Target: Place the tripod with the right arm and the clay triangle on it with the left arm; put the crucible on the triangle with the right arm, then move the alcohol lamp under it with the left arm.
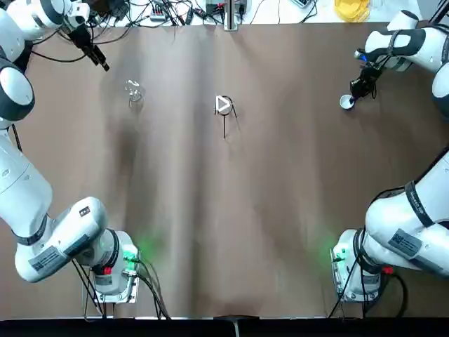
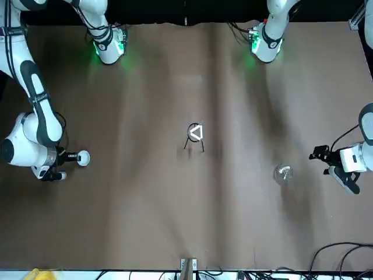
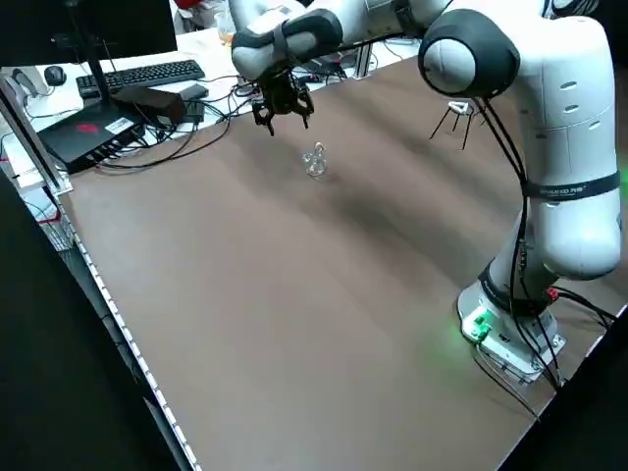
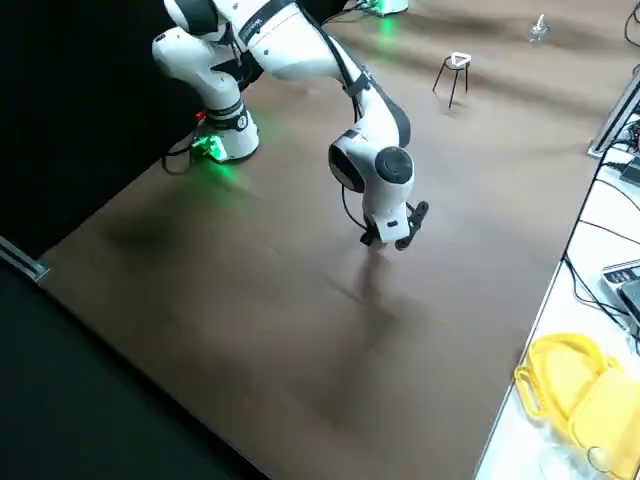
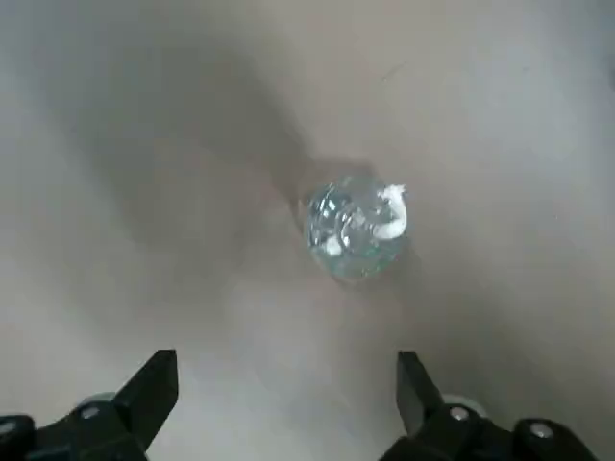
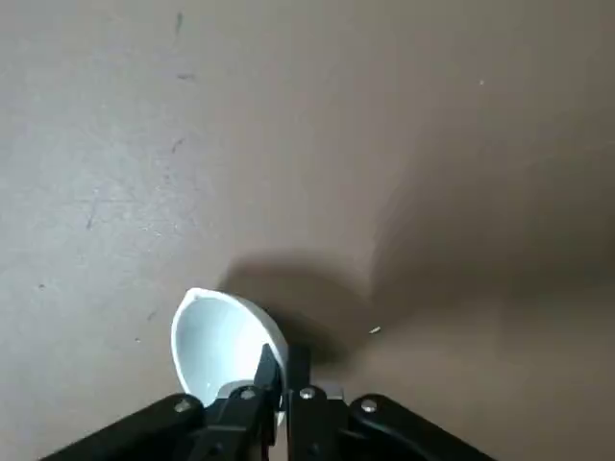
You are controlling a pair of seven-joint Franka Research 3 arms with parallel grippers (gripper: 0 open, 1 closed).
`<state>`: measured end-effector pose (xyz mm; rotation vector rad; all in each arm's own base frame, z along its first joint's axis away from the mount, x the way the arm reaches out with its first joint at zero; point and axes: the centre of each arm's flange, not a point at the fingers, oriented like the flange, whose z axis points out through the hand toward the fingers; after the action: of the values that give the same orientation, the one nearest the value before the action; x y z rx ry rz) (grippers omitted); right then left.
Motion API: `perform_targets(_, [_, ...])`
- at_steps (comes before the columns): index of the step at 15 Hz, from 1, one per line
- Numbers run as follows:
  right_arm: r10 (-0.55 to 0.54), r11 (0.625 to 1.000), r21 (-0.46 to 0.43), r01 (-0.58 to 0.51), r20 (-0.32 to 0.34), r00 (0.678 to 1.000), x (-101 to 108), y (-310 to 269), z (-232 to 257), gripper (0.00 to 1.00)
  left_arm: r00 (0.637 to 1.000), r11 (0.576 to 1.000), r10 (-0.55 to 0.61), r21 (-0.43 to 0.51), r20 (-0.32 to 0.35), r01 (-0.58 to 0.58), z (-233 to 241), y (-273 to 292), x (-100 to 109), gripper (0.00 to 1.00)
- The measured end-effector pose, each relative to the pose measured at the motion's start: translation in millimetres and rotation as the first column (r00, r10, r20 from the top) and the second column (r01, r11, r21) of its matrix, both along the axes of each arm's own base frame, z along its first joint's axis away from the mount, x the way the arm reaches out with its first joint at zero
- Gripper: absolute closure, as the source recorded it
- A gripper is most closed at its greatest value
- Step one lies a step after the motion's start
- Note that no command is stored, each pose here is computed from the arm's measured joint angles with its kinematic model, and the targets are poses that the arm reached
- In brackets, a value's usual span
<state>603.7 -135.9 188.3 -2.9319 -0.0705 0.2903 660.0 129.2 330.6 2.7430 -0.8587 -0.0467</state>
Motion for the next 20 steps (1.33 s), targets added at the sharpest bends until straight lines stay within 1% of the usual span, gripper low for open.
perform_targets(2, [0.010,1.000,0.006,-0.010,-0.018,1.000,1,5,2,0.93,0.993,0.992,-0.094,-0.071,0.074,0.099,-5,8,2,0.00])
perform_targets(3, [0.024,1.000,0.015,-0.024,-0.045,0.999,3,11,7,0.93,0.985,0.982,-0.134,-0.116,0.109,0.147,-10,16,1,0.00])
perform_targets(5, [0.055,0.998,0.042,-0.051,-0.106,0.993,12,34,29,0.93,0.965,0.951,-0.192,-0.209,0.181,0.228,-29,36,-3,0.00])
perform_targets(6, [0.062,0.997,0.057,-0.055,-0.124,0.990,18,54,48,0.93,0.953,0.932,-0.214,-0.247,0.216,0.265,-41,45,-5,0.00])
perform_targets(7, [0.054,0.996,0.071,-0.045,-0.131,0.990,23,79,72,0.93,0.935,0.910,-0.249,-0.271,0.251,0.315,-54,50,-7,0.00])
perform_targets(8, [0.006,0.996,0.094,0.007,-0.138,0.990,26,140,123,0.93,0.889,0.855,-0.321,-0.303,0.328,0.421,-76,50,-9,0.00])
perform_targets(10, [-0.050,0.994,0.092,0.064,-0.152,0.987,18,211,165,0.93,0.837,0.798,-0.358,-0.330,0.415,0.505,-94,45,-8,0.00])
perform_targets(13, [-0.136,0.984,0.091,0.154,-0.180,0.974,-5,319,201,0.93,0.752,0.716,-0.373,-0.347,0.544,0.606,-125,48,-12,0.00])
perform_targets(15, [-0.188,0.970,0.125,0.210,-0.167,0.968,-17,379,210,0.94,0.705,0.684,-0.368,-0.338,0.606,0.647,-144,57,-17,0.00])
perform_targets(17, [-0.232,0.953,0.171,0.251,-0.124,0.965,-28,432,214,0.94,0.673,0.664,-0.360,-0.329,0.646,0.671,-160,65,-22,0.00])
perform_targets(19, [-0.246,0.942,0.213,0.260,-0.091,0.965,-42,478,209,0.94,0.642,0.645,-0.349,-0.321,0.682,0.693,-176,71,-28,0.00])
perform_targets(20, [-0.245,0.938,0.229,0.259,-0.086,0.966,-50,498,202,0.94,0.623,0.636,-0.337,-0.318,0.706,0.704,-184,73,-30,0.00])
